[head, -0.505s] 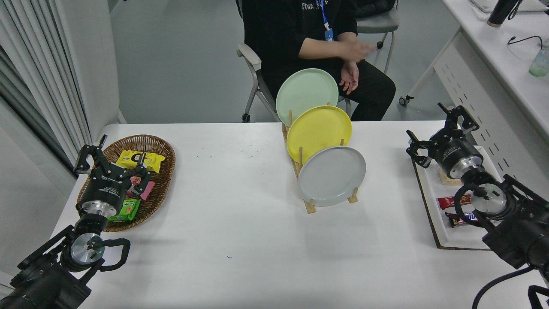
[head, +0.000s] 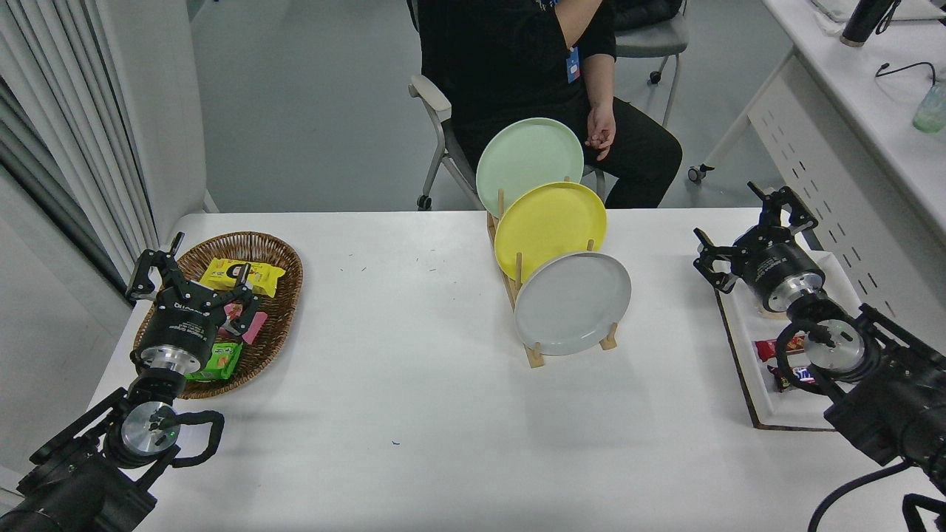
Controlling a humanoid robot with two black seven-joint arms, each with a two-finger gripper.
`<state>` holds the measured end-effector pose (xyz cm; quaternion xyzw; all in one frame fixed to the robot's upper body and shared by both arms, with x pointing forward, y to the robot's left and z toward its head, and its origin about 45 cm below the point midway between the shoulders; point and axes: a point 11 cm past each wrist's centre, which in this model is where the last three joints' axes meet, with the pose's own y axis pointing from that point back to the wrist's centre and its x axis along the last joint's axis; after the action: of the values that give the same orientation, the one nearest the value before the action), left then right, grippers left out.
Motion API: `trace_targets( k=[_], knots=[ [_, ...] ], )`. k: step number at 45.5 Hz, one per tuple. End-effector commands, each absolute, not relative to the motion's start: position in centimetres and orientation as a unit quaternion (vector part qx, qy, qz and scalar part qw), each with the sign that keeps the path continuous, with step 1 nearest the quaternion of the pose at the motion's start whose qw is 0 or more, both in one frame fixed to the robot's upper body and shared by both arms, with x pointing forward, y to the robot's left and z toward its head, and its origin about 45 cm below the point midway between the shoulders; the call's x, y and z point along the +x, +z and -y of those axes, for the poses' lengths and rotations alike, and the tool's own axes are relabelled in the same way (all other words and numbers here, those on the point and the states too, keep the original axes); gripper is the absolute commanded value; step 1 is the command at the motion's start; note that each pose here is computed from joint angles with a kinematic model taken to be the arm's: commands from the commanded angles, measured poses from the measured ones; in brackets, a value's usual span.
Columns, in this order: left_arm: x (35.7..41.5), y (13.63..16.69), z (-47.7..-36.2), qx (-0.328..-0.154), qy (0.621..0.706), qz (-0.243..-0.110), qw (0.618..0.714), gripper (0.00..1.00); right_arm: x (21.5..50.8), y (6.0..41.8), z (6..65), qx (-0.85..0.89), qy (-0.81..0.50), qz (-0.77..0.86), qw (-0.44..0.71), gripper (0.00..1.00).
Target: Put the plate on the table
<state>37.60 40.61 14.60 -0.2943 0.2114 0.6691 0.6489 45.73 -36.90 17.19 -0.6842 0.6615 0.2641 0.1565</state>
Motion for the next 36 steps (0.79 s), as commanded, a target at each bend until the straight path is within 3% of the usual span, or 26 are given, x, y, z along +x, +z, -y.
trace_targets(
  k=[1, 18, 36],
  knots=[
    [37.58, 14.59, -40.6, -0.294, 0.6693, -0.211, 0.6486, 0.98, 45.7, 16.8, 36.4, -0.682, 0.27, -0.661, 0.157, 0.99],
    [37.58, 14.59, -40.6, -0.294, 0.6693, -0.211, 0.6486, 0.98, 47.1, 18.6, 34.7, -0.696, 0.263, -0.645, 0.172, 0.99],
    [37.63, 14.65, -40.6, -0.295, 0.669, -0.211, 0.6489, 0.98, 46.6, 18.3, 31.6, -0.742, 0.262, -0.604, 0.129, 0.99]
  ],
)
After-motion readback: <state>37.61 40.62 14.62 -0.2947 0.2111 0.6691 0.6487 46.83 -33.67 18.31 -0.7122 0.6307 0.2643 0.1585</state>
